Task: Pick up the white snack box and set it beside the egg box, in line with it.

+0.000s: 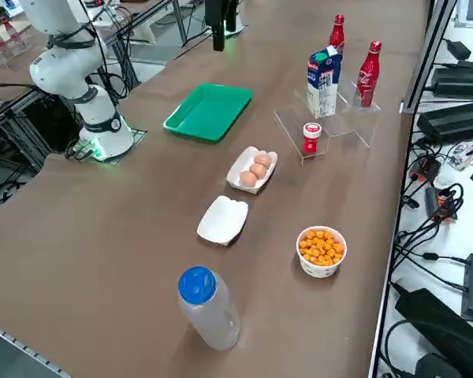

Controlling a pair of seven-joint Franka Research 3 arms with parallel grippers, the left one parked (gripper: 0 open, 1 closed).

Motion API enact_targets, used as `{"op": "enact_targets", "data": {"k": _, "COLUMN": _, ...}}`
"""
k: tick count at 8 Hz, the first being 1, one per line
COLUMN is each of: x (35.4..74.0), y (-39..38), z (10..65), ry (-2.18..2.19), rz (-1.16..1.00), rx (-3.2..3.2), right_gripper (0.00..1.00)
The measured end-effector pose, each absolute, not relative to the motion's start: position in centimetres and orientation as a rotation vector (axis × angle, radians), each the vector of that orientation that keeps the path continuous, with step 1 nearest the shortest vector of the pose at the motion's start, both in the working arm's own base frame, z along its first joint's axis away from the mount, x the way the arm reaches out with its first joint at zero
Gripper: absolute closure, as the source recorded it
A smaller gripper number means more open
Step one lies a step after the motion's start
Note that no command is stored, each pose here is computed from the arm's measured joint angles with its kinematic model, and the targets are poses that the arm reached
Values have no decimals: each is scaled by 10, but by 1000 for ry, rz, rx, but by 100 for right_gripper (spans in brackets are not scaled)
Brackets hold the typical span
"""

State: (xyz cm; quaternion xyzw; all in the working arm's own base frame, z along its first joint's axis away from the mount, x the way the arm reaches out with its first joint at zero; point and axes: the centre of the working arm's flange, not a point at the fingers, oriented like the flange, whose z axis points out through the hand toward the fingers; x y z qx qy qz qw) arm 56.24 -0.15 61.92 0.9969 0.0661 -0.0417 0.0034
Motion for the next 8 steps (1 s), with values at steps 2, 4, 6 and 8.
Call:
{"op": "enact_targets", "data": {"k": 2, "x": 533, "y": 0, "z": 607, "ry": 216, "rz": -62, "rx": 3128, "right_gripper": 0}}
{"op": "enact_targets", "data": {"k": 4, "x": 525, "y": -7, "z": 606, "ry": 200, "rz": -43, "rx": 3126, "right_gripper": 0}}
{"op": "enact_targets", "data": {"k": 6, "x": 525, "y": -7, "z": 607, "ry": 204, "rz": -36, "rx": 3120, "right_gripper": 0}}
{"op": "enact_targets", "data": {"k": 8, "x": 524, "y": -8, "z": 606, "ry": 203, "rz": -53, "rx": 3119, "right_gripper": 0}}
